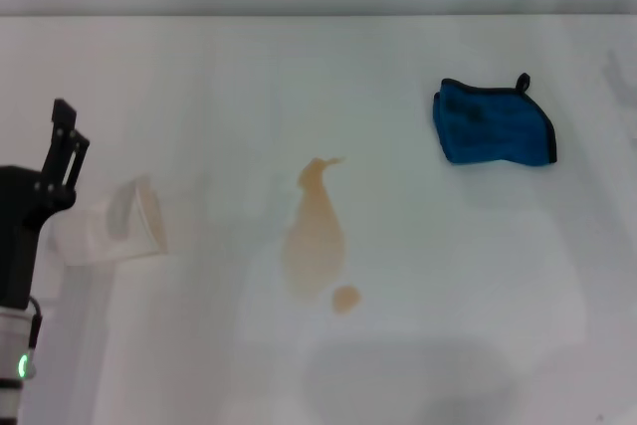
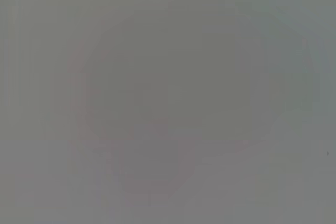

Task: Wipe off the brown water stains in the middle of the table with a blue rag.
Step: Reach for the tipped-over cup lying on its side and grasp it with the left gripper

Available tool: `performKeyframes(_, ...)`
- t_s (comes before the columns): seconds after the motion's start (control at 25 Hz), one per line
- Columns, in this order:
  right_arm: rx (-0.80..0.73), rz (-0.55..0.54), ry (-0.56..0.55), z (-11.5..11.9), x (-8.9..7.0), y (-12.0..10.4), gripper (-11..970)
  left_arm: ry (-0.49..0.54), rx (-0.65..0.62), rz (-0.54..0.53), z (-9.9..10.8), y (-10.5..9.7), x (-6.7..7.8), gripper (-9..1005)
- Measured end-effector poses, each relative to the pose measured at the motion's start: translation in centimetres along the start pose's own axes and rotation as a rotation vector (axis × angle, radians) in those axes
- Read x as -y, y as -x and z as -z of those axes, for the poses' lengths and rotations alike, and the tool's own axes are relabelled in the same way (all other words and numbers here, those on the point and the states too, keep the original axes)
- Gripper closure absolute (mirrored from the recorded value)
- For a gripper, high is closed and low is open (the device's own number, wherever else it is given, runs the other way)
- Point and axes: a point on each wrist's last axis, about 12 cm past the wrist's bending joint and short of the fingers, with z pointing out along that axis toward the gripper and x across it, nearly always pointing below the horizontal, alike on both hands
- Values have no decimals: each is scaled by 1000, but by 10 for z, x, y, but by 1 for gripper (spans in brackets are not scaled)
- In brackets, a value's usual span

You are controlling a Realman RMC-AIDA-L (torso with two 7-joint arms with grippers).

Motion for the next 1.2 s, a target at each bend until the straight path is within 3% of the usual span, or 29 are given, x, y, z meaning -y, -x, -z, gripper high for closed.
performKeyframes(0.2,0,2,-1,0,1,0,175,-37,14,15,-17,4,2,134)
performKeyframes(0.52,-1,-1,-1,0,0,0,175,-97,-77,82,-76,14,4,134)
performKeyframes(0.76,-4,-2,-3,2,0,-1,176,-143,-191,161,-124,36,8,135)
performKeyframes(0.84,-5,-2,-4,2,1,-2,176,-155,-206,164,-127,38,10,135)
performKeyframes(0.92,-5,-2,-5,3,1,-2,176,-197,-336,195,-159,57,14,135)
performKeyframes(1.2,-5,-1,-2,1,1,-1,176,-229,-679,234,-192,82,4,135)
